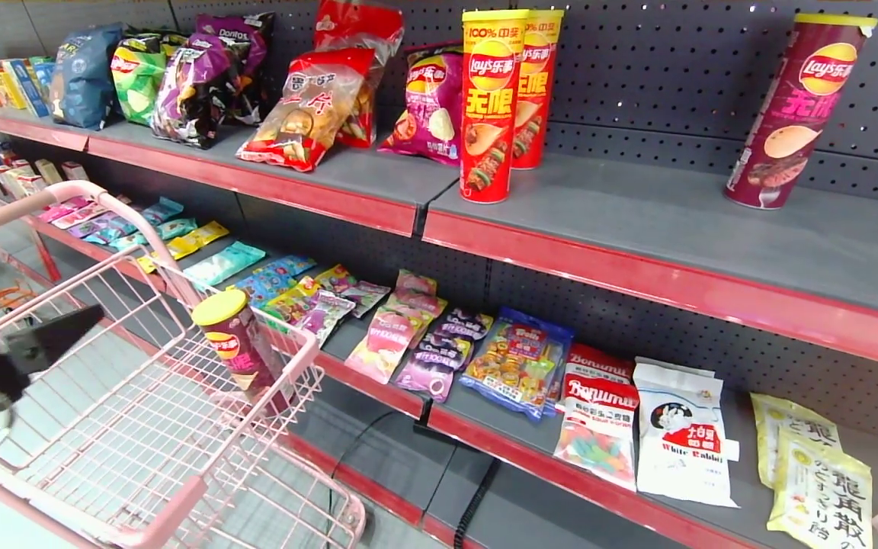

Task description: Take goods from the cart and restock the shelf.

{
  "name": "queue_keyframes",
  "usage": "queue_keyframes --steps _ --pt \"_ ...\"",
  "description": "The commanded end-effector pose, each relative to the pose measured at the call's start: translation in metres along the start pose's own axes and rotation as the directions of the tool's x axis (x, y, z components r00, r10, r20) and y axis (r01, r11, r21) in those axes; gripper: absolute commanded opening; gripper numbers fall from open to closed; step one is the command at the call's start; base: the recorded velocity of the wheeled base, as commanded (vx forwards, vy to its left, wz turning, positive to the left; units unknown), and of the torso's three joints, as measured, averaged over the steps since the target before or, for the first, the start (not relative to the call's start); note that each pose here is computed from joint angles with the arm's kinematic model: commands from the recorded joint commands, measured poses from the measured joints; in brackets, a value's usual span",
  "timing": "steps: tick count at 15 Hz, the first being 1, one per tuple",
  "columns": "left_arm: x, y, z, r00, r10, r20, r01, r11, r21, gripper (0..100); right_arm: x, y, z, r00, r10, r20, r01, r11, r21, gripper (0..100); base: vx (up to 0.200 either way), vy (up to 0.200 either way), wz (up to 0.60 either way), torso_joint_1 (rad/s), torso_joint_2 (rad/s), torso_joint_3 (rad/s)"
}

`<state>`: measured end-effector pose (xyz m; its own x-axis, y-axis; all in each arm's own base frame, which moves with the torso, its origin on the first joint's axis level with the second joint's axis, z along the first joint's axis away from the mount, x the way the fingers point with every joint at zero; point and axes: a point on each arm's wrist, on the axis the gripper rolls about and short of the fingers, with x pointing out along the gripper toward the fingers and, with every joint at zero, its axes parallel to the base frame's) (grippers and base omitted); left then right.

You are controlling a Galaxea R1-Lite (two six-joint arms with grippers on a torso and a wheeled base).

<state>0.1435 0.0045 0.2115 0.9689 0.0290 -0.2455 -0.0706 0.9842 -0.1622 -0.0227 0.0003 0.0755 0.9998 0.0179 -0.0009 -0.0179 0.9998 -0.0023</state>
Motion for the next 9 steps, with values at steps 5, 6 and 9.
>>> queue_keyframes --steps 5,6,9 --pt "0.131 0.012 -0.075 0.940 -0.069 -0.333 0.082 0.996 0.027 100 0.000 0.000 0.000 1.000 0.001 -0.001 -0.001 1.000 -0.001 100 0.000 0.000 0.00 0.000 0.00 0.000" --pt "0.135 0.012 -0.077 0.939 -0.068 -0.336 0.082 0.996 0.027 100 0.000 0.000 0.000 1.000 0.001 -0.001 -0.001 1.000 -0.001 100 0.000 0.000 0.00 0.000 0.00 0.000" --pt "0.150 0.014 -0.085 0.946 -0.071 -0.316 0.086 0.996 0.033 100 0.000 0.000 0.000 1.000 0.001 -0.001 -0.001 1.000 -0.001 100 0.000 0.000 0.00 0.000 0.00 0.000"
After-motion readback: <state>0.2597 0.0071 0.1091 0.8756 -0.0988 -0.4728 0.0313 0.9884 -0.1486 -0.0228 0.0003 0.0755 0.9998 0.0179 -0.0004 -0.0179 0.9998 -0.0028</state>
